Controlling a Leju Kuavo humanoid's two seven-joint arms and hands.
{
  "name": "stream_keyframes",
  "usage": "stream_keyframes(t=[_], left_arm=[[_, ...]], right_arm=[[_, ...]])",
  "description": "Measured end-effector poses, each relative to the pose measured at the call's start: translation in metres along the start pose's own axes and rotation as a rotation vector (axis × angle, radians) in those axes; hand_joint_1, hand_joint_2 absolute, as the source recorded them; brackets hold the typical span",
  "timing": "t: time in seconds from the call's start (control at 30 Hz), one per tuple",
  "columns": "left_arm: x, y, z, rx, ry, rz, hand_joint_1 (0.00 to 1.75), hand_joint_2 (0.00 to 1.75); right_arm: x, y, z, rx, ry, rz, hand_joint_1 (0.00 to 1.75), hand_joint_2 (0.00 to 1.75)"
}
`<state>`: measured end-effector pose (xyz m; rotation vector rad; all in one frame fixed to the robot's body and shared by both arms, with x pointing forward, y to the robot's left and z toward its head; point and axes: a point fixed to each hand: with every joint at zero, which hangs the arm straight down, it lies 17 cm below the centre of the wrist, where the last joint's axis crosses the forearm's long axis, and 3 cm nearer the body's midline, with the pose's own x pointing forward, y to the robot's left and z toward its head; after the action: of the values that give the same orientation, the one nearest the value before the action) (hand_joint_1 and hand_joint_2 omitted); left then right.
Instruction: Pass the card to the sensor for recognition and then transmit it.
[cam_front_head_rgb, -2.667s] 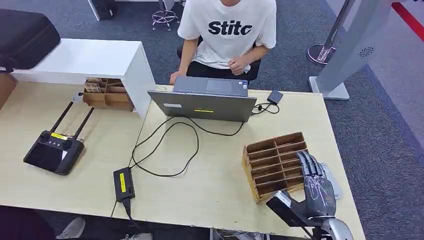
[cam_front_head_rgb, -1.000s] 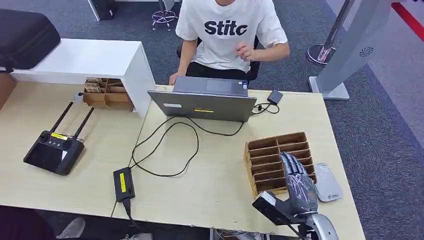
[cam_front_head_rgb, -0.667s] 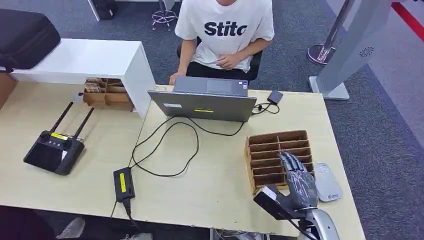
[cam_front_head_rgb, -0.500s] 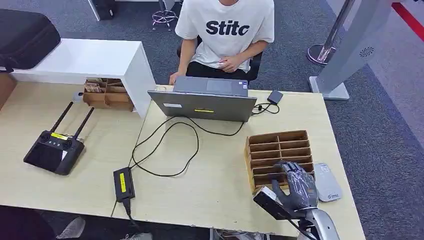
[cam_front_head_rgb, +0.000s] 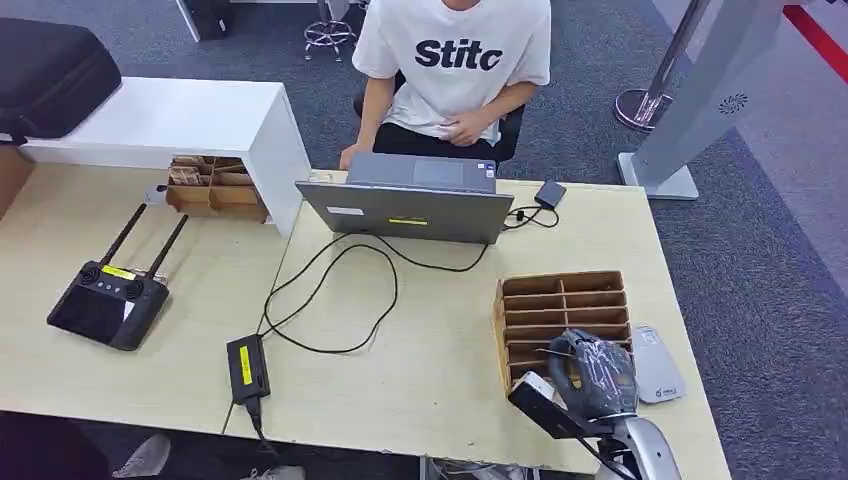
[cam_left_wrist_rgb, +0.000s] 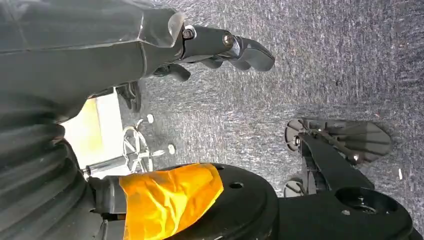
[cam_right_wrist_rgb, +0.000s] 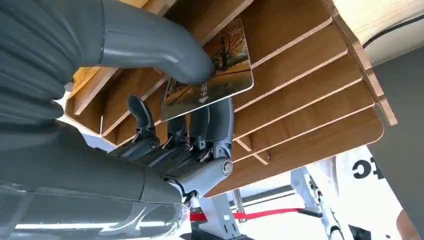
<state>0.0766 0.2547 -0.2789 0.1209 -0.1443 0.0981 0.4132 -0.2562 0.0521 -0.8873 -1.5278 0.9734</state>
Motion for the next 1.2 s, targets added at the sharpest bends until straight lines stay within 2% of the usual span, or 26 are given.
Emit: stream_keyframes(t=[0.07, 0.13, 0.2, 0.27, 0.4, 0.53, 0.63, 0.67, 0.8, 0.97, 1.2], left_arm=[[0.0, 0.0, 0.0, 0.0, 0.0, 0.0, 0.0, 1.75], [0.0, 0.0, 0.0, 0.0, 0.0, 0.0, 0.0, 1.75], [0.0, 0.0, 0.0, 0.0, 0.0, 0.0, 0.0, 1.75], [0.0, 0.0, 0.0, 0.0, 0.0, 0.0, 0.0, 1.75], [0.0, 0.0, 0.0, 0.001, 0.0, 0.001, 0.0, 1.75], [0.0, 0.0, 0.0, 0.001, 0.0, 0.001, 0.0, 1.75], [0.0, 0.0, 0.0, 0.001, 0.0, 0.001, 0.0, 1.75], [0.0, 0.0, 0.0, 0.001, 0.0, 0.001, 0.0, 1.75], [0.0, 0.0, 0.0, -0.002, 0.002, -0.009, 0.0, 1.75], [0.005, 0.001, 0.0, -0.011, -0.017, -0.079, 0.0, 1.75], [0.014, 0.004, -0.001, -0.019, -0.051, -0.15, 0.0, 1.75]], right_arm=[[0.0, -0.002, 0.0, -0.005, -0.002, 0.0, 1.31, 1.75], [0.0, -0.004, 0.0, -0.014, -0.006, -0.005, 1.38, 1.75], [0.004, -0.012, -0.001, -0.039, -0.024, -0.019, 1.52, 1.75], [0.009, -0.023, -0.002, -0.071, -0.039, -0.024, 1.54, 1.75], [0.027, -0.066, -0.01, -0.187, -0.082, -0.011, 1.57, 1.75], [0.045, -0.115, -0.014, -0.306, -0.126, 0.008, 1.52, 1.75], [0.058, -0.151, -0.016, -0.394, -0.159, 0.014, 1.62, 1.75], [0.063, -0.165, -0.016, -0.426, -0.173, 0.016, 1.73, 1.75], [0.082, -0.199, -0.02, -0.498, -0.217, 0.021, 1.75, 1.75], [0.12, -0.219, -0.054, -0.505, -0.3, -0.014, 1.75, 1.75], [0.145, -0.23, -0.118, -0.481, -0.331, -0.026, 1.75, 1.75]])
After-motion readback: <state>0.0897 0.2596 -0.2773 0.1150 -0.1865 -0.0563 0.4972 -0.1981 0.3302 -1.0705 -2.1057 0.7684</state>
